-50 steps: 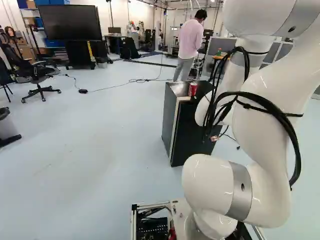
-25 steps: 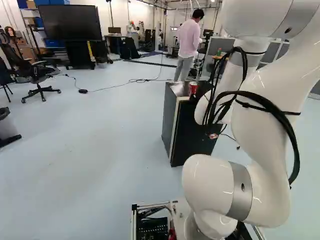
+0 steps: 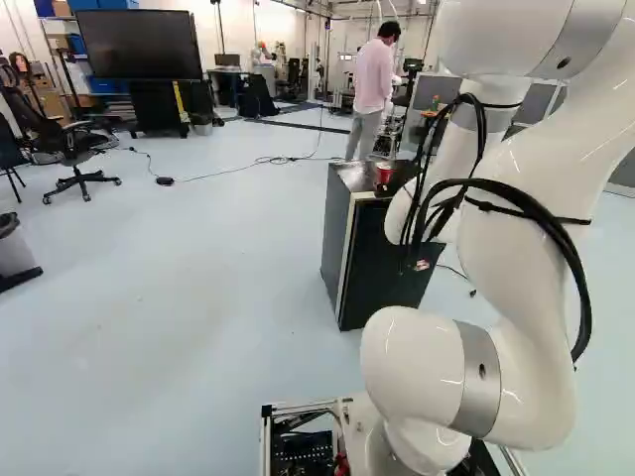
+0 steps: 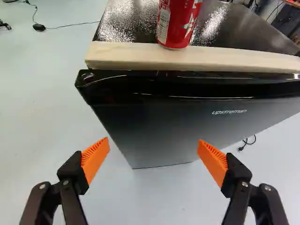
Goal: Grab a drink from the fridge
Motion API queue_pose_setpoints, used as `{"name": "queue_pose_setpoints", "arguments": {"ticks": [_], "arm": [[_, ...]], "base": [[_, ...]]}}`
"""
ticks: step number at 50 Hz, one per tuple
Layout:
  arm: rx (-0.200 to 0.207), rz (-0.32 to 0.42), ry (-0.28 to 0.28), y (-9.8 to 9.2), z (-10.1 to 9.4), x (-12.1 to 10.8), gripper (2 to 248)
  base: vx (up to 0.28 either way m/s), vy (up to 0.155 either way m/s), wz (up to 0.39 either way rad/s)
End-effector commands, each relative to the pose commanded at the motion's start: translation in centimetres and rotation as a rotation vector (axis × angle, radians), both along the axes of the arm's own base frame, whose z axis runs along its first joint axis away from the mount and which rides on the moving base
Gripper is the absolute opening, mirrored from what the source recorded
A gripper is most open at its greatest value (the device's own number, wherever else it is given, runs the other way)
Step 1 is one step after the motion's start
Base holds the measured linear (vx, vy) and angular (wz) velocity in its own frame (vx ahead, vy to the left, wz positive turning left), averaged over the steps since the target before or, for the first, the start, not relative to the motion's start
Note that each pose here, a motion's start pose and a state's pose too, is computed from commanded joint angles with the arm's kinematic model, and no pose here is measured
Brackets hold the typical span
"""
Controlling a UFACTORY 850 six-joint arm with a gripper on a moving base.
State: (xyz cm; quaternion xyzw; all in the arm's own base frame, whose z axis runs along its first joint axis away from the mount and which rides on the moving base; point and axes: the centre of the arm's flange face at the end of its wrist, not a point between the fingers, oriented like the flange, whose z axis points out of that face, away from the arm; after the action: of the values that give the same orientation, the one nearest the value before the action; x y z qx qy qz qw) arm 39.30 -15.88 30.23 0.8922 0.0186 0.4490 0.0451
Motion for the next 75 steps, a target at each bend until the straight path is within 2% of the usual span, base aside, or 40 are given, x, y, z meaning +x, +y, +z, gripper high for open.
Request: {"name": "queue_pose_setpoints", "arguments": {"ticks": [22,75], "arm": [[-0.002,0.009,-0.021,-0.1,0.1,1.0,247],[-0.007,0.014,-0.031,-0.6,-0.1,2.8,247]], "base": [[0.000,0.000,0.000],[0.000,0.000,0.000]]}}
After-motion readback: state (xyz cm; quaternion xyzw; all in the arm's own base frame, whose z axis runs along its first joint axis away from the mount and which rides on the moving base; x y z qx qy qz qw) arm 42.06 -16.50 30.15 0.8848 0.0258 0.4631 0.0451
